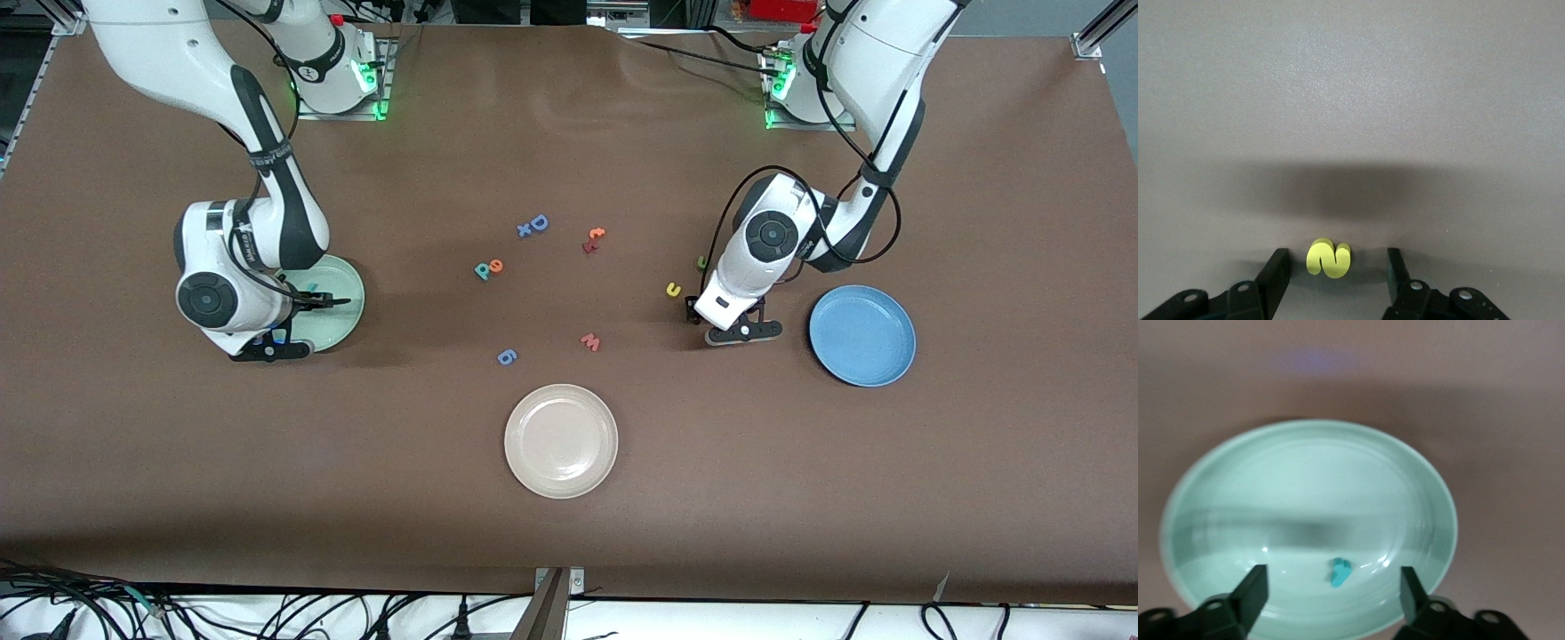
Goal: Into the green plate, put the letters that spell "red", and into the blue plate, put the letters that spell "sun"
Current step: 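Lift the yellow 2 with the left gripper while the right reaches teal p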
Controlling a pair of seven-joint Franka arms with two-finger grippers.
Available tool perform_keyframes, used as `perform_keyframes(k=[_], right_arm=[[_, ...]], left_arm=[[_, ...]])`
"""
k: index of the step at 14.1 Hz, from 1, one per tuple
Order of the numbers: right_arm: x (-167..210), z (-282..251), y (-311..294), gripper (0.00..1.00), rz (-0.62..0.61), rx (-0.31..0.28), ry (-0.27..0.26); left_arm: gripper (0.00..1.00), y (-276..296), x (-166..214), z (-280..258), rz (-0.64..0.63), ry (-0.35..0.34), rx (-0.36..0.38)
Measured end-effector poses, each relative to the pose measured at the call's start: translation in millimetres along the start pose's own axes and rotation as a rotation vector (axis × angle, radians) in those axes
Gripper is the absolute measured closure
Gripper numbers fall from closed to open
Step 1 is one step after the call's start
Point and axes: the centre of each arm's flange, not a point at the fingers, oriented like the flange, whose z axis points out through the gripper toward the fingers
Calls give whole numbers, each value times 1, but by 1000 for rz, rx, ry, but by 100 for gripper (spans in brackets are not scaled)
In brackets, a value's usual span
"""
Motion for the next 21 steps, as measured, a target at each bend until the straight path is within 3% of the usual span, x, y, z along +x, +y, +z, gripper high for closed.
perform_keyframes(k=[1, 6, 8, 13, 16, 21], right_arm=[[0, -24, -2, 6, -5, 3, 6], [-4, -106, -23, 6, -38, -2, 3], [-3, -122, -34, 6, -54, -4, 27], [-16, -118, -133, 8, 6, -3, 20], [-28, -114, -177, 8, 92, 41, -1], [-41, -103, -222, 13, 283, 17, -15]], left_arm=[[41, 0, 1, -1, -1, 3, -1], [58, 0, 2, -4, 17, 14, 7], [72, 1, 3, -5, 18, 17, 7], [72, 1, 3, -5, 19, 17, 7], [72, 1, 3, -5, 19, 17, 7], [72, -17, 21, -23, 53, 40, 27]])
